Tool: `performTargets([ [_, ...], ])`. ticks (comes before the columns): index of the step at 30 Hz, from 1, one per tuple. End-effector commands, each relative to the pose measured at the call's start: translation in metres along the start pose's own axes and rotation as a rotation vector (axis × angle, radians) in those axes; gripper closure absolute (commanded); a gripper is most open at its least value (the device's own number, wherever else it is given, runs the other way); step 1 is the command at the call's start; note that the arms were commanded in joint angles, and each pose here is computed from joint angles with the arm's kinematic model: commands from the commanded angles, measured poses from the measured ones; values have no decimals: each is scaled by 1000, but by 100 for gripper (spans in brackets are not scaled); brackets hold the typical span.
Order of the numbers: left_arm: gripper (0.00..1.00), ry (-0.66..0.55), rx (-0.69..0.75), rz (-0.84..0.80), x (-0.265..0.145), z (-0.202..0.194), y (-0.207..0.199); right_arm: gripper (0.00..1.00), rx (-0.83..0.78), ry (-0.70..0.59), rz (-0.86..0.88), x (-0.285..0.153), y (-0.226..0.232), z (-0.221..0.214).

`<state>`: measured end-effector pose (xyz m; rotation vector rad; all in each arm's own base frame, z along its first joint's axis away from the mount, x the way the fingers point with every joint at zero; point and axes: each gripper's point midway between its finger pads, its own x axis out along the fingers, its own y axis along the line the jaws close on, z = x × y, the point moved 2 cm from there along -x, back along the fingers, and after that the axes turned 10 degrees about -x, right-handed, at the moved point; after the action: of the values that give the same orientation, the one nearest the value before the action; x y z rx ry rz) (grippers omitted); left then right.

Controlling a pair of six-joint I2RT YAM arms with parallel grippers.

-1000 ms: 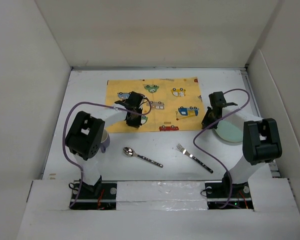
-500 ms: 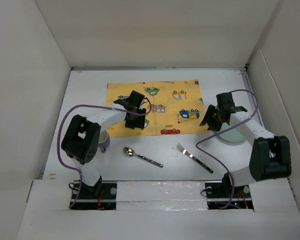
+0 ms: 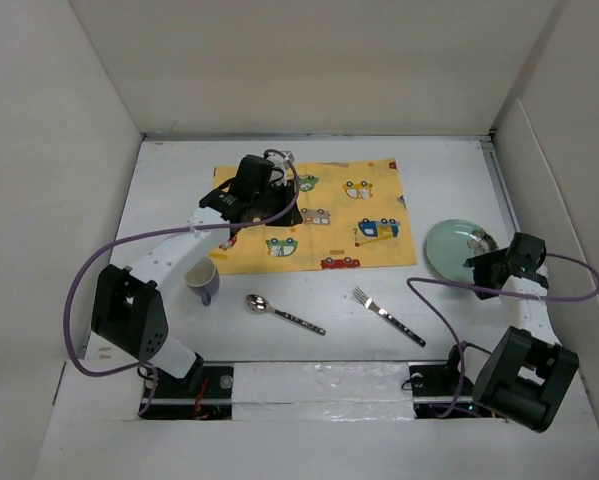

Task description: Set the dinner table for one person

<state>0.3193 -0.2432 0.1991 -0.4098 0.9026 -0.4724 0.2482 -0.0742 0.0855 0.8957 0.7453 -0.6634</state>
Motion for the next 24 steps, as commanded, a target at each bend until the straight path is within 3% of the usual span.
performTargets([
  [1, 77, 55, -7, -89, -3, -17, -10, 38, 96, -43, -53, 5, -17, 8],
  [3, 68, 62, -1, -88, -1, -23, -6, 34, 131, -19, -48, 9, -23, 5],
  [10, 70, 59, 36, -88, -2, -25, -3, 37, 231, 74, -32, 44, -28, -9],
  [13, 71, 52, 44, -89, -3, -23, -4, 46, 280, 86, -18, 55, -26, -9],
  [15, 71, 47, 41, -96, -5, -22, -6, 59, 325, 88, -20, 63, -25, -9],
  [16, 71, 42, 41, -97, -6, -21, -6, 69, 328, 88, -22, 65, -26, -8],
  [17, 71, 36, 43, -98, -7, -19, -7, 91, 334, 91, -24, 67, -25, -8],
  [18, 71, 31, 43, -94, -8, -18, -7, 98, 331, 82, -7, 66, -20, -2],
  [20, 71, -4, 49, -88, -14, -10, -10, 100, 311, 64, 36, 60, -9, 8],
  [24, 69, -59, 50, -91, -24, 7, -19, 100, 193, -83, 274, 8, 55, 50],
])
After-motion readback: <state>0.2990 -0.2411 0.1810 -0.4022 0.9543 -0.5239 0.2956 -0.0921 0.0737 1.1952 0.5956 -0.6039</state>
